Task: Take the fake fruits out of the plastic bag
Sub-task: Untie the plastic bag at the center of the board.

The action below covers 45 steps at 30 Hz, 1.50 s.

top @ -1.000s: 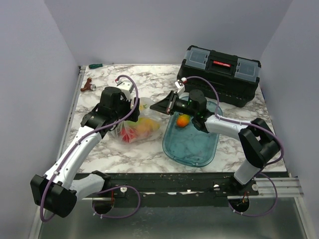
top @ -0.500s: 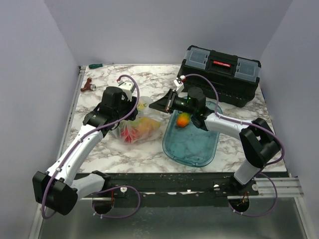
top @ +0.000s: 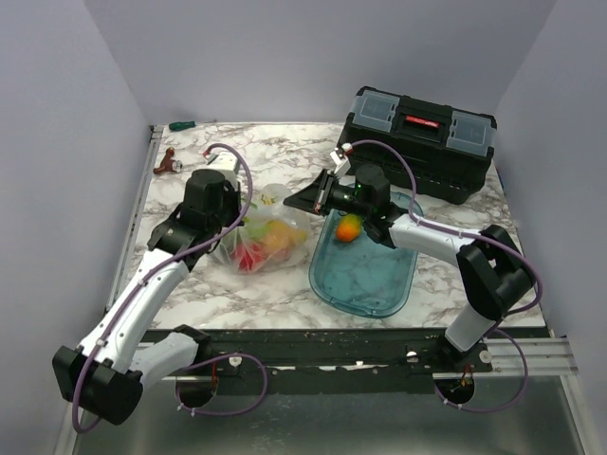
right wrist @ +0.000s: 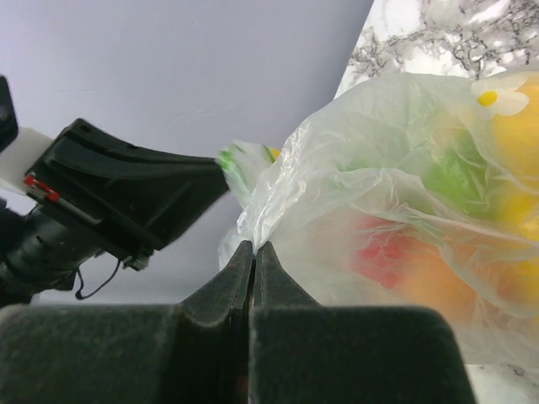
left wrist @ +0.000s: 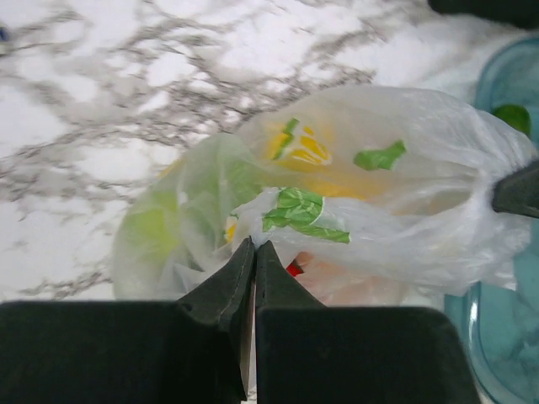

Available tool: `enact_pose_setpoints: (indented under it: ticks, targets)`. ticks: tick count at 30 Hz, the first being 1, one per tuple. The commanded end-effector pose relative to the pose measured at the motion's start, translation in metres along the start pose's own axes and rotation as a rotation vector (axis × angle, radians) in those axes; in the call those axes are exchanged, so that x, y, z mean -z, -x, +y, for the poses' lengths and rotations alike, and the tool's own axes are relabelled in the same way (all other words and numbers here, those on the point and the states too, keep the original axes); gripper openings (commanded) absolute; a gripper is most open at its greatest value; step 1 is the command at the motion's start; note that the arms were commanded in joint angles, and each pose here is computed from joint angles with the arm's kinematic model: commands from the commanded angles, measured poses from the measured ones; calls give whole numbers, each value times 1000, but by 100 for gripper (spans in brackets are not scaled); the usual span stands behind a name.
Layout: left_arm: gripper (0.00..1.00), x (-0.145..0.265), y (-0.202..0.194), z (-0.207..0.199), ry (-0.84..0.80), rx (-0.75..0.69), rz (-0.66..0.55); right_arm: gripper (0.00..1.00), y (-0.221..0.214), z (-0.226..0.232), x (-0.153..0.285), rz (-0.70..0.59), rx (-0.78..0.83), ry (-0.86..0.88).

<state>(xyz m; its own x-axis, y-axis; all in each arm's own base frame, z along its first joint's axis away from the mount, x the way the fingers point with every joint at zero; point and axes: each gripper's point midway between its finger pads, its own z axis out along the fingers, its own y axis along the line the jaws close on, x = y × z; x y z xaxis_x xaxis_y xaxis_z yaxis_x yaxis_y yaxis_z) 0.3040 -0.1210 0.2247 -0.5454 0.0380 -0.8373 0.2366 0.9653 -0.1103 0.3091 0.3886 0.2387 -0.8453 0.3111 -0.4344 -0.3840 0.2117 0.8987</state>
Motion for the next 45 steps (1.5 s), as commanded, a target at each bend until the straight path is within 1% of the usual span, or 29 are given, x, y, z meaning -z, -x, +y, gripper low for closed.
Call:
enact_pose_setpoints:
  ticks: [1,3,6,8,10,11,13,14,15,17,20,23,25,27,28,30,32,35,38,43,45]
  targets:
    - [0,38,23,63,353,134,-196,1,23,1,5,-76,9,-30]
    - [0,51,27,72,396,160,-245,1,29,-12,3,-77,-54,-49]
    - [0,63,33,75,403,180,-318,1,40,-25,5,-98,-176,-24]
    - [0,66,35,77,409,182,-346,1,45,-36,6,-108,-225,-37]
    - [0,66,36,73,384,175,-343,1,46,-39,1,-87,-200,-50]
    - [0,67,37,70,366,172,-341,2,41,-45,-2,-49,-175,-89]
    - [0,68,39,64,323,157,-354,8,37,-54,-5,1,-121,-190]
    - [0,67,38,61,299,148,-362,15,38,-53,0,-13,-78,-230]
    - [0,67,39,58,286,147,-370,25,41,-52,7,-38,-14,-277]
    - [0,67,40,56,271,144,-364,41,47,-49,23,-74,73,-363]
    - [0,68,39,51,246,137,-350,54,49,-44,43,-87,202,-459]
    - [0,70,42,45,202,130,-377,64,55,-25,46,-73,410,-476]
    - [0,70,43,44,197,117,-387,66,56,-11,42,-55,551,-502]
    - [0,72,44,45,204,111,-377,68,49,0,35,-34,728,-532]
    - [0,73,45,44,201,111,-376,71,45,5,34,-34,835,-573]
    - [0,72,44,43,193,110,-381,75,31,13,29,-8,998,-602]
    - [0,69,42,43,192,106,-377,75,22,16,27,18,1127,-622]
    - [0,67,43,44,205,103,-359,75,11,17,23,63,1268,-632]
    - [0,66,42,44,202,105,-360,75,3,17,16,82,1352,-667]
    - [0,67,42,44,203,109,-364,76,9,-1,8,56,1488,-835]
    - [0,68,43,45,204,109,-367,76,8,-5,2,60,1514,-840]
